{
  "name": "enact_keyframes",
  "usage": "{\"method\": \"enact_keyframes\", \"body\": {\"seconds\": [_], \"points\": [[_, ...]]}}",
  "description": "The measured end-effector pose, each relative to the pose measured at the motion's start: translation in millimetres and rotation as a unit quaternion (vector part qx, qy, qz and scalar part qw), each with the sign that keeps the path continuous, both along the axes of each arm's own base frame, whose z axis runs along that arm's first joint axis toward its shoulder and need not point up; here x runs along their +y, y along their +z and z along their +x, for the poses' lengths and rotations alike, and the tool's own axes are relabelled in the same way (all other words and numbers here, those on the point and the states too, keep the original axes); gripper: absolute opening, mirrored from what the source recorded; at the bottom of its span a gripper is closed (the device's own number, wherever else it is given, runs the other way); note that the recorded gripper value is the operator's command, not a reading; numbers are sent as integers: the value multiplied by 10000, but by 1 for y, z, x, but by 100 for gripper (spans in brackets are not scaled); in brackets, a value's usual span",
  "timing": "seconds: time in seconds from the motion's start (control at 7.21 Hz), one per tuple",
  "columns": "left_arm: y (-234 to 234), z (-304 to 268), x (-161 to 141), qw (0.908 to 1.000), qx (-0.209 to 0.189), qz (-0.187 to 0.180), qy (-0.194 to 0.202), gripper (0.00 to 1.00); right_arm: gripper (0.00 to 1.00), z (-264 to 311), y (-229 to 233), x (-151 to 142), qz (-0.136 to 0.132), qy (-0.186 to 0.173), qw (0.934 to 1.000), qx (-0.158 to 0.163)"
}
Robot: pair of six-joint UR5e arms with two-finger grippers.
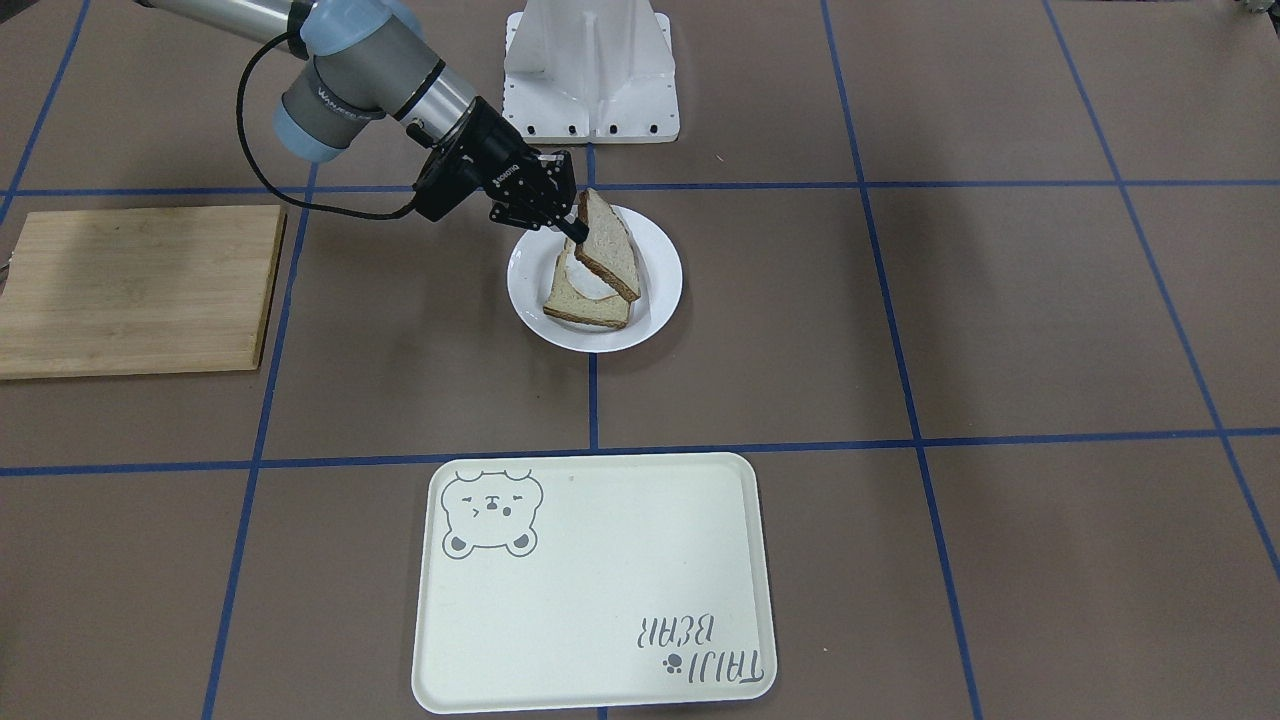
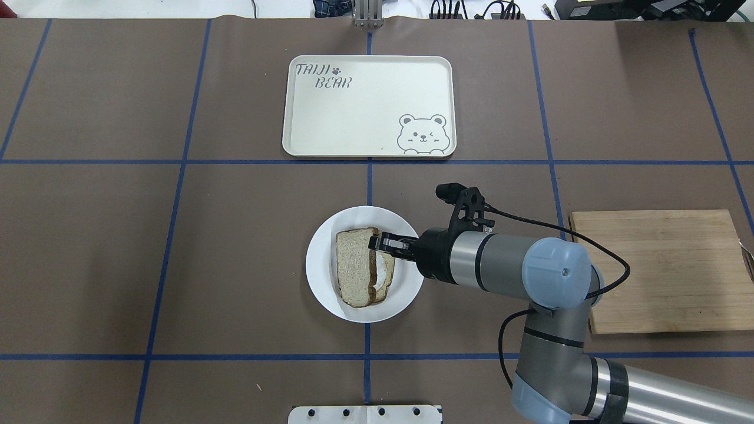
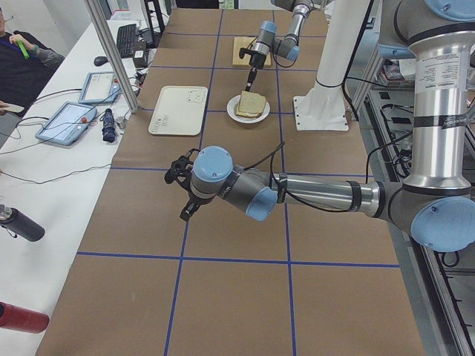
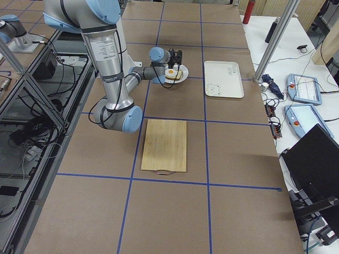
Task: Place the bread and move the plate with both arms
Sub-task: 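Lower the bread onto the egg toast and open the right gripper, then withdraw the right gripper up and away from the plate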
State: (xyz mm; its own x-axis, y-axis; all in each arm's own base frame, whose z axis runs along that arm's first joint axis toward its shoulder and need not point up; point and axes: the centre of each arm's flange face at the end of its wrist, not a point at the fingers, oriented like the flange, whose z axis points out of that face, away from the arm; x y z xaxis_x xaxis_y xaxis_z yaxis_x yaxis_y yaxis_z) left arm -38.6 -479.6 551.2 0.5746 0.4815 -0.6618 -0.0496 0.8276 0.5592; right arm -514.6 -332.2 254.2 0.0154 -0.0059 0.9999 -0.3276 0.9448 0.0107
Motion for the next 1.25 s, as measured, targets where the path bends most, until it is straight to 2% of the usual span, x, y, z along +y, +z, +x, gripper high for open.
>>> {"method": "enact_keyframes", "body": {"seconds": [0.42, 0.55, 0.69, 0.83, 1.25], "points": [[-1, 0, 0, 10000, 7, 5, 2, 99, 0, -11, 26, -7, 148, 28, 9993, 351], [-1, 0, 0, 10000, 10, 5, 4, 99, 9, -11, 36, -8, 229, 34, 9986, 477], [-1, 0, 0, 10000, 12, 5, 5, 99, 66, -10, 43, -9, 304, 40, 9979, 573], [-1, 0, 0, 10000, 12, 6, 5, 99, 100, -9, 47, -10, 332, 54, 9975, 619], [-1, 0, 0, 10000, 17, 5, 8, 99, 100, 6, 34, -26, 236, 150, 9957, 882]]}}
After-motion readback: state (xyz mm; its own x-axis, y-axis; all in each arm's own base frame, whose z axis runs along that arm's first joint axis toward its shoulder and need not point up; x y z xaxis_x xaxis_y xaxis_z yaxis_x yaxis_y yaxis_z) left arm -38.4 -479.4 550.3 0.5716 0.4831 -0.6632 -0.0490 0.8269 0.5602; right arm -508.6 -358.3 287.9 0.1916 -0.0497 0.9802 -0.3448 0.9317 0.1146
